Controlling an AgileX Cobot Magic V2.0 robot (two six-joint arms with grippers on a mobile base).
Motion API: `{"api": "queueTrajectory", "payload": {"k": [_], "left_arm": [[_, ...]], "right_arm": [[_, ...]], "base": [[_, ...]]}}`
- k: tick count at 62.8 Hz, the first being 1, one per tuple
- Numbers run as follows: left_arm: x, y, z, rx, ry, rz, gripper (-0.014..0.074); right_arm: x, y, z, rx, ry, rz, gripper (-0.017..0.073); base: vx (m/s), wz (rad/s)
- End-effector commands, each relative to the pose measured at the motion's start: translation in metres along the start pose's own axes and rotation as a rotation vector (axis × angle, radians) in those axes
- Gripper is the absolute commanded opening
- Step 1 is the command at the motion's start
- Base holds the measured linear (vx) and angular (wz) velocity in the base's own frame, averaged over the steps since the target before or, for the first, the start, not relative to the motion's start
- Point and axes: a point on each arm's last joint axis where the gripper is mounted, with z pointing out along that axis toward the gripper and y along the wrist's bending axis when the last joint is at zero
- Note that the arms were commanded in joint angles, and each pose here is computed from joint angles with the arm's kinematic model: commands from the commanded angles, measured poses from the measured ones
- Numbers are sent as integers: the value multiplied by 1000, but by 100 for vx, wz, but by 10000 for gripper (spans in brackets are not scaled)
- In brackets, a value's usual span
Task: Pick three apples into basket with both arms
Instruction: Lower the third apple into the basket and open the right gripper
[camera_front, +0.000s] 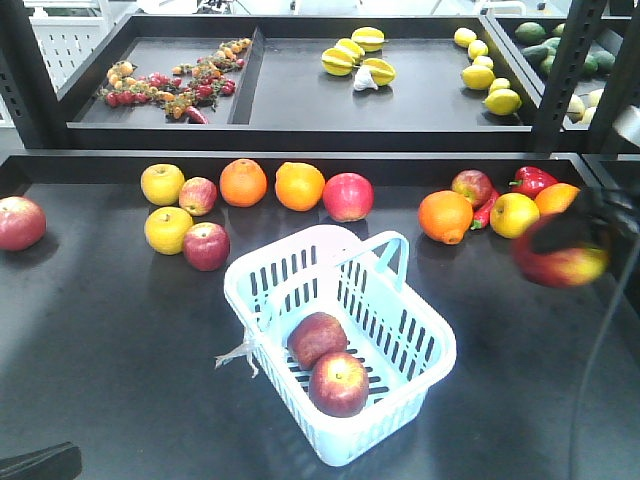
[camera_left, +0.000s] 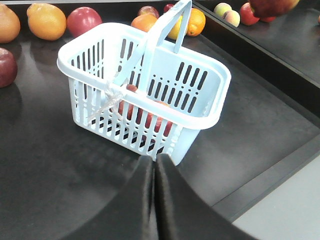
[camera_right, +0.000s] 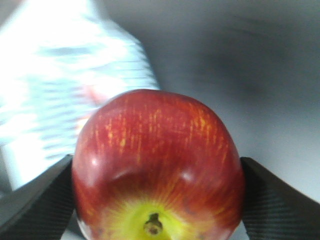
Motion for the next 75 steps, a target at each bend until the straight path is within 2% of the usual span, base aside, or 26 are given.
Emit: {"api": "queueTrajectory", "payload": {"k": [1,12,19,29,33,42,50,60,65,70,75], "left_arm": [[-15,-2,-3,6,-94,-22,-6],[-15,-2,-3,8,-95,-29,-6],[-15,-2,-3,8,-95,-29,-6],[-15,-2,-3,8,-95,-29,-6],[-15,-2,-3,8,-95,-29,-6],[-15,-2,-3,8,-95,-29,-6],[-15,-2,-3,8,-95,-29,-6],[-15,-2,-3,8,-95,-29,-6],[-15,-2,-3,8,-95,-29,-6],[-15,-2,-3,8,-95,-29,-6],[-15,-2,-3,8,-95,-29,-6]], "right_arm": [[-6,46,-1,-81,-54,-114,-4],[-4,95,43,-138,-1,-209,-4],[-1,113,72,-142,38,-252,-4],[6,120,105,-108,120,-269,-1],[6,119,115,-87,124,-281,0],[8,114,132,-83,159,-268,34],[11,109,142,-92,210,-277,154],[11,108,146,-94,209,-269,416],[10,107,147,-91,198,-287,552],[9,107,147,-87,188,-291,644],[8,107,147,-81,175,-291,694]], "base": [[0,0],[0,0],[0,0],[0,0],[0,0],[0,0],[0,0],[0,0],[0,0],[0,0],[0,0]]}}
